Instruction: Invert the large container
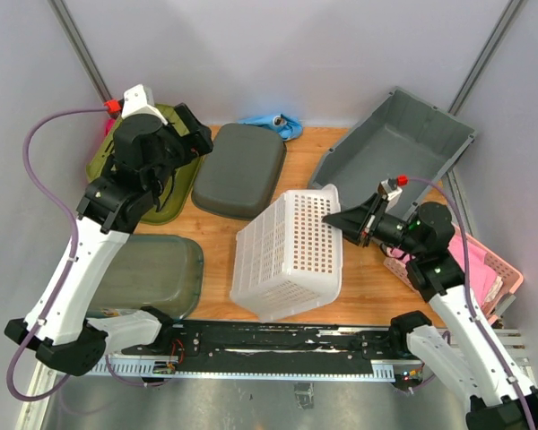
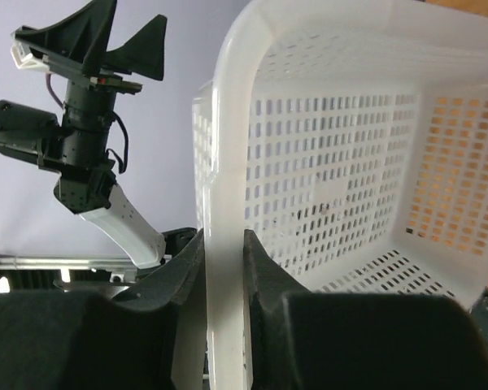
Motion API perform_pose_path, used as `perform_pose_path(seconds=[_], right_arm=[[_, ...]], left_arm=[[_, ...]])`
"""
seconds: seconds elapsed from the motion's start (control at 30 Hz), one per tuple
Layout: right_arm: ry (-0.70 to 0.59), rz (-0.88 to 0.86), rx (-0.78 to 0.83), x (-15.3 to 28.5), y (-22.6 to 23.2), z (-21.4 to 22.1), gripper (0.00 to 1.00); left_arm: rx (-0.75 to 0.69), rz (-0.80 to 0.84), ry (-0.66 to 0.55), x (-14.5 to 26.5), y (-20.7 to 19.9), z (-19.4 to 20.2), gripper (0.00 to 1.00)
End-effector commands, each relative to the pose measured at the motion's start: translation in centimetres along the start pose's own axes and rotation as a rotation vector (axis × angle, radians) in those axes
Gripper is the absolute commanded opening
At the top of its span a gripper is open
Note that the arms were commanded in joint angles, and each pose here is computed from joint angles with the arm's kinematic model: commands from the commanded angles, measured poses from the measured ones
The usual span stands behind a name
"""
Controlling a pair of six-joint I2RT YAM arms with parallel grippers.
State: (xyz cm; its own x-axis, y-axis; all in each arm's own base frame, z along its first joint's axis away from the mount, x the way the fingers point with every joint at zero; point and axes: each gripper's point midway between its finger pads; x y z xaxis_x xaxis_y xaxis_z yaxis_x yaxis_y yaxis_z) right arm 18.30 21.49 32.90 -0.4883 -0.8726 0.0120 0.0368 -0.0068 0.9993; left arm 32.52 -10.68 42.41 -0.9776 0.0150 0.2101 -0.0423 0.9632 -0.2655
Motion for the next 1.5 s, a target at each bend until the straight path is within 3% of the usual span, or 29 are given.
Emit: perform_pose_path(seconds=[0.0,0.13,0.2,0.37,0.57,0.67,0.93,1.07,1.2,1.47], right_arm=[[-0.004,-0.039,-0.059,0.8,-0.8,0.9,0.01],[-0.031,0.058,-0.073,1.1,-5.7,0.7,0.01],[-0.052,0.13,-0.072,1.5,-8.7,0.6,0.06],[-0.063,0.349,-0.01,2.7,-14.9,0.4,0.43],[-0.103,0.702,0.235,6.2,-17.0,-1.7,0.61],[-0.141,0.877,0.354,8.8,-16.9,-3.4,0.75],[-0.168,1.102,0.506,12.1,-15.9,-5.9,0.79],[-0.26,1.176,0.58,12.6,-14.0,-8.6,0.79],[-0.372,1.207,0.578,11.6,-11.8,-11.5,0.79],[-0.505,1.294,0.559,7.6,-7.9,-17.8,0.81]], left_arm=[[0.013,-0.009,-0.011,-0.1,0.3,0.2,0.99],[0.004,-0.003,0.012,-0.6,0.2,1.1,0.99],[-0.001,-0.001,0.027,-0.8,0.2,1.8,0.99],[0.007,0.024,0.053,-1.1,-0.1,3.2,0.99],[-0.007,0.024,0.075,-1.3,0.0,4.2,0.99],[-0.018,0.031,0.083,-1.6,-0.2,4.5,0.99],[-0.052,0.059,0.118,-3.0,-1.1,5.9,0.99],[-0.087,0.121,0.185,-4.0,-2.3,8.1,0.99],[-0.156,0.181,0.279,-3.8,-4.3,12.6,0.99],[-0.285,0.41,0.469,0.8,-8.0,23.7,0.99]])
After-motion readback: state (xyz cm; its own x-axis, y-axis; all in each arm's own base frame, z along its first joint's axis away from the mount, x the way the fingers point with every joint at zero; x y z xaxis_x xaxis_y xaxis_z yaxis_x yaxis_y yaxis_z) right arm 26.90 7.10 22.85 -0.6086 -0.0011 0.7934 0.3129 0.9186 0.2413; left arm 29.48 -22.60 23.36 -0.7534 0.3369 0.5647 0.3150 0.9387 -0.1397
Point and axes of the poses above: each gripper's point midway between its finger pads, its own x axis back along the fingers, its own y axis along the line the jaws close on, z = x × y, and after that the axes turned 11 degrees about -x, right-handed
